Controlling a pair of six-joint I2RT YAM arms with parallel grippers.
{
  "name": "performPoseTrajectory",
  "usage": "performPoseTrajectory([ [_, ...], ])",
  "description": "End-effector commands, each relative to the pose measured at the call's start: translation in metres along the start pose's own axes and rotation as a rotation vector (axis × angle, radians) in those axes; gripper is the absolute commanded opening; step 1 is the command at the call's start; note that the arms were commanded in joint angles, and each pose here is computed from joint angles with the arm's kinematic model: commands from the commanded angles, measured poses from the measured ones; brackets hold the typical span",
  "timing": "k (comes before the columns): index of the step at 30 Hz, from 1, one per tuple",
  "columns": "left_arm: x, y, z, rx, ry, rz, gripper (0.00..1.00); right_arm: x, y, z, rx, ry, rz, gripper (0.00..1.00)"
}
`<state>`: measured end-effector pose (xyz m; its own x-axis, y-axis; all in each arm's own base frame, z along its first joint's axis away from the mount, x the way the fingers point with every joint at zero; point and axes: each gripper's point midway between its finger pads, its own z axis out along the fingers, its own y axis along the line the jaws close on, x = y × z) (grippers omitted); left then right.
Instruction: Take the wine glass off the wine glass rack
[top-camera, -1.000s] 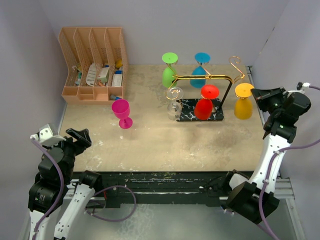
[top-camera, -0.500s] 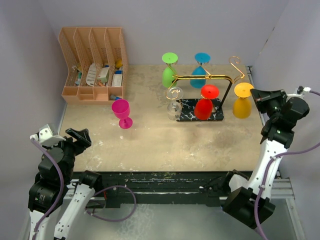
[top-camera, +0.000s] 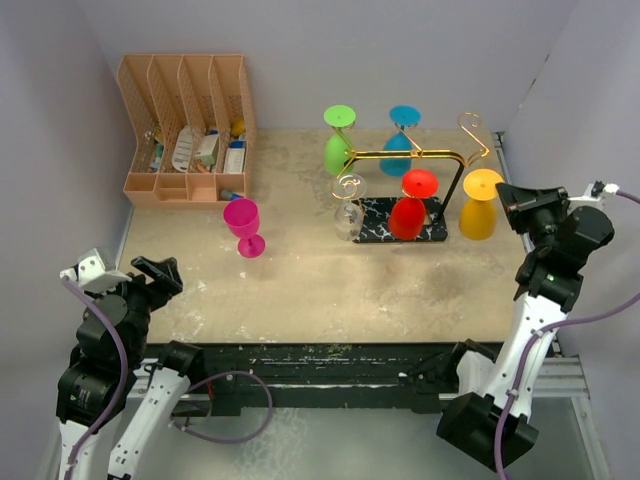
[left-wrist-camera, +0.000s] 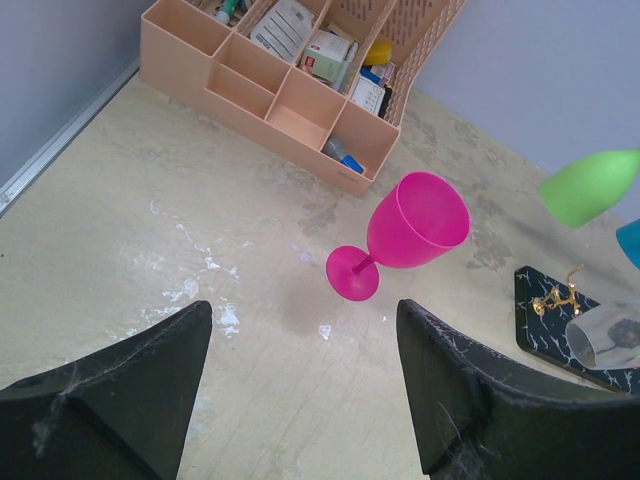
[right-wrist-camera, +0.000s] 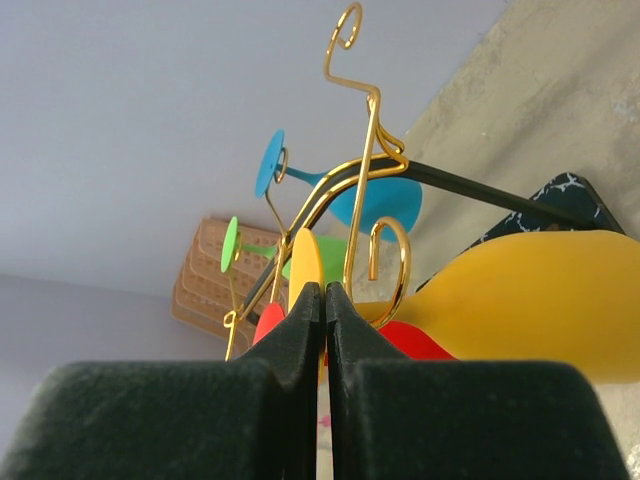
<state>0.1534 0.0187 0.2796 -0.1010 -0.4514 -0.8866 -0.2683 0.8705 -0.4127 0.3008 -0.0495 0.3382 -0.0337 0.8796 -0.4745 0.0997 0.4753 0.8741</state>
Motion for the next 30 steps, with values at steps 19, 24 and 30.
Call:
performPoseTrajectory([
  [19, -0.005, 0.0, 0.001, -0.01, -0.015, -0.015, 0.77, -0.037, 0.018, 0.032, -0.095, -0.075, -0.011, 0.0],
  [24, -0.005, 0.001, 0.001, -0.015, -0.016, -0.018, 0.77, -0.046, 0.021, 0.038, -0.117, -0.107, 0.01, 0.0],
  [30, -0.004, 0.001, 0.002, -0.019, -0.014, -0.018, 0.77, -0.061, 0.031, 0.033, -0.12, -0.185, -0.031, 0.0],
])
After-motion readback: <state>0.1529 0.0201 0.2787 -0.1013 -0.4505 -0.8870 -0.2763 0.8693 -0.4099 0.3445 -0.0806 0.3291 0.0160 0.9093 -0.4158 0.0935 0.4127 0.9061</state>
